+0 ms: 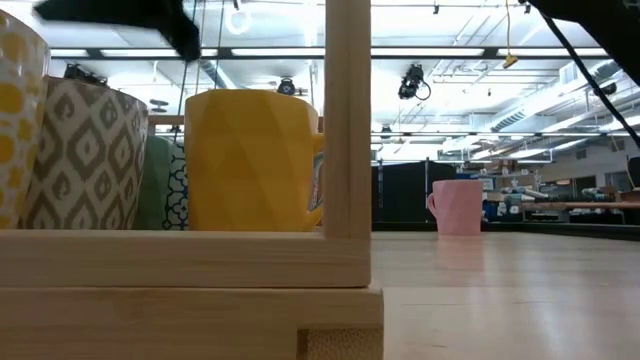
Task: Place coffee mugs
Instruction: Put the pink mug on the shelf aligned with the yellow and white mug
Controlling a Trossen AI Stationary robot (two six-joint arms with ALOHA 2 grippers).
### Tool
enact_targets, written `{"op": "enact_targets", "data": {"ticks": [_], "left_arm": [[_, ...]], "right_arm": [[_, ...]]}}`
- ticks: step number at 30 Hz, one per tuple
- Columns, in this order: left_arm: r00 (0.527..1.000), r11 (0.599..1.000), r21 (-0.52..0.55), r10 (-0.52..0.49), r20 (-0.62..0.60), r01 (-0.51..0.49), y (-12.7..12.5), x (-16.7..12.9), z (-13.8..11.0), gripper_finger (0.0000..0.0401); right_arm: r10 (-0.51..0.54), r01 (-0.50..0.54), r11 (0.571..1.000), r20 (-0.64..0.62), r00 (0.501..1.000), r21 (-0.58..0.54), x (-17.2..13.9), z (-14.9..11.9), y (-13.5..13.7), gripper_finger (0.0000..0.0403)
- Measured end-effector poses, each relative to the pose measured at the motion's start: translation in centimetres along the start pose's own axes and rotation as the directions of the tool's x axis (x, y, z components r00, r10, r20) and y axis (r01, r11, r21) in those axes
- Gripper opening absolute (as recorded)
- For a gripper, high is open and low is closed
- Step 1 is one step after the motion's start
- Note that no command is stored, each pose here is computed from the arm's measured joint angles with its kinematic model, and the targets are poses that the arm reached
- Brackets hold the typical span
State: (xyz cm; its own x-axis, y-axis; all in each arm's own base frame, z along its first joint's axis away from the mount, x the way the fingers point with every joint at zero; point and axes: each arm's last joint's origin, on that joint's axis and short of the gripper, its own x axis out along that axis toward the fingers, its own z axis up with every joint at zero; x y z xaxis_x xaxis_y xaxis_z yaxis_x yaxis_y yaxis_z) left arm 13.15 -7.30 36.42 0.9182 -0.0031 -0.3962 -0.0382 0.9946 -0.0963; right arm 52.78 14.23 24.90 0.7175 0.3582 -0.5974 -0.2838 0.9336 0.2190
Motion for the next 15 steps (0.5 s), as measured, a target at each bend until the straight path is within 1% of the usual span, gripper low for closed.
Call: {"op": "enact_targets", "data": {"ticks": [2,5,12,15], "left_arm": [[1.000,1.000,0.001,0.000,0.000,0.000,0.0,0.0,0.0,0.0188],[1.000,1.000,0.000,0.000,0.000,0.000,0.0,0.0,0.0,0.0188],[1.000,1.000,0.001,0.000,-0.001,0.000,0.0,0.0,0.0,0.0188],[1.000,1.000,0.001,0.001,-0.001,-0.001,0.0,0.0,0.0,0.0188]], "right_arm": [[-0.004,0.003,0.999,-0.019,1.000,-0.036,-1.0,0.7,0.0,0.0133],[-0.008,0.004,0.998,-0.057,0.998,-0.063,-2.7,0.9,0.0,0.0133],[-0.029,0.008,0.991,-0.157,0.987,-0.133,-8.0,1.9,0.6,0.0133],[-0.076,0.048,0.985,-0.163,0.984,-0.166,-10.6,2.5,1.0,0.0133]]}}
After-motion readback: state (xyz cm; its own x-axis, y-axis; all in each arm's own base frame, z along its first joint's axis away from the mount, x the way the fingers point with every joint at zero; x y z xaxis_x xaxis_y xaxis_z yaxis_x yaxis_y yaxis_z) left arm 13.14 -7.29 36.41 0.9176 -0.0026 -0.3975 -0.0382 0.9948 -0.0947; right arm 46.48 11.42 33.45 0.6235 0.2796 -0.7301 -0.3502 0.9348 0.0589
